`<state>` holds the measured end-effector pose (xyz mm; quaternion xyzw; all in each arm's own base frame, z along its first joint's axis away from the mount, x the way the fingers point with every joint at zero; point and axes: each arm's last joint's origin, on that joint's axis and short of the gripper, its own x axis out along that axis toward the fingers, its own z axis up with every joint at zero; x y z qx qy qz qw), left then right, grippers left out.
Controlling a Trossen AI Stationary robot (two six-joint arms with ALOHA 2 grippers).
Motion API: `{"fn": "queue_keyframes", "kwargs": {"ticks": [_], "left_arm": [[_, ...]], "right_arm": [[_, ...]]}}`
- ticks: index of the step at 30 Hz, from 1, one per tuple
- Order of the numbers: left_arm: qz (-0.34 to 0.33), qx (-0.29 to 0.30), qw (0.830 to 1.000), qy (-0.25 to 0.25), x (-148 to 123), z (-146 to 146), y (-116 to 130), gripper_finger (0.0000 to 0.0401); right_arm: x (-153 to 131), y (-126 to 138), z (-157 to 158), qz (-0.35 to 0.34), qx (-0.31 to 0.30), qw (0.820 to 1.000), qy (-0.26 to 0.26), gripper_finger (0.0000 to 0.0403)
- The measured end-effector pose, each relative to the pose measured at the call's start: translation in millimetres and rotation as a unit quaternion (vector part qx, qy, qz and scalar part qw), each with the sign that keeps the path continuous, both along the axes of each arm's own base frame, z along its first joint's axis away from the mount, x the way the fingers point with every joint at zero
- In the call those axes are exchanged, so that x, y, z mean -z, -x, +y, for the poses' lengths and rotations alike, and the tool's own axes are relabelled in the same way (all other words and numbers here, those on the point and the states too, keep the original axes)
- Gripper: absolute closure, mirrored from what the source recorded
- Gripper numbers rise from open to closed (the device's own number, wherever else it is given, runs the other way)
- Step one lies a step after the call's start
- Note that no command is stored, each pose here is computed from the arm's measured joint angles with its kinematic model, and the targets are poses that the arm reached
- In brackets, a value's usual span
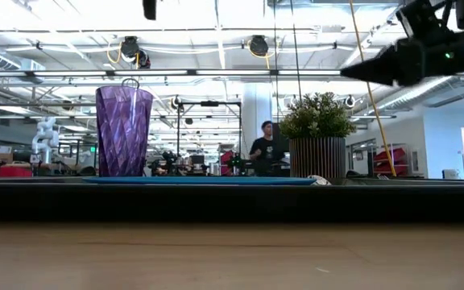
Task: Pick and place plate/cup/fork/spoon on tray
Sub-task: Put the pink fork on the black serving tray to the right of the orange spoon
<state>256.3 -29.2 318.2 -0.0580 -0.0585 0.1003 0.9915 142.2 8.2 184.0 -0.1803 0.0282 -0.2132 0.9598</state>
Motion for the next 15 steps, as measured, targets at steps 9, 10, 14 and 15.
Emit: {"fn": "queue_keyframes", "kwargs": {"ticks": [9,10,14,15], "left_arm": [[0.005,-0.012,1.0,-0.024,8,3,16,0.0345],[0.013,-0.013,0.999,-0.033,9,4,17,0.0345],[0.047,-0.017,0.997,-0.056,11,8,23,0.0345],[0.05,-0.018,0.997,-0.06,9,8,26,0.0345]], "right_arm": [[-27,-13,-14,0.026,0.055,0.993,-0.098,0.0245],[-30,-16,-16,0.05,0.069,0.989,-0.117,0.0245],[-44,-24,-27,0.1,0.13,0.967,-0.196,0.0245],[-47,-26,-29,0.102,0.144,0.96,-0.215,0.0245]]}}
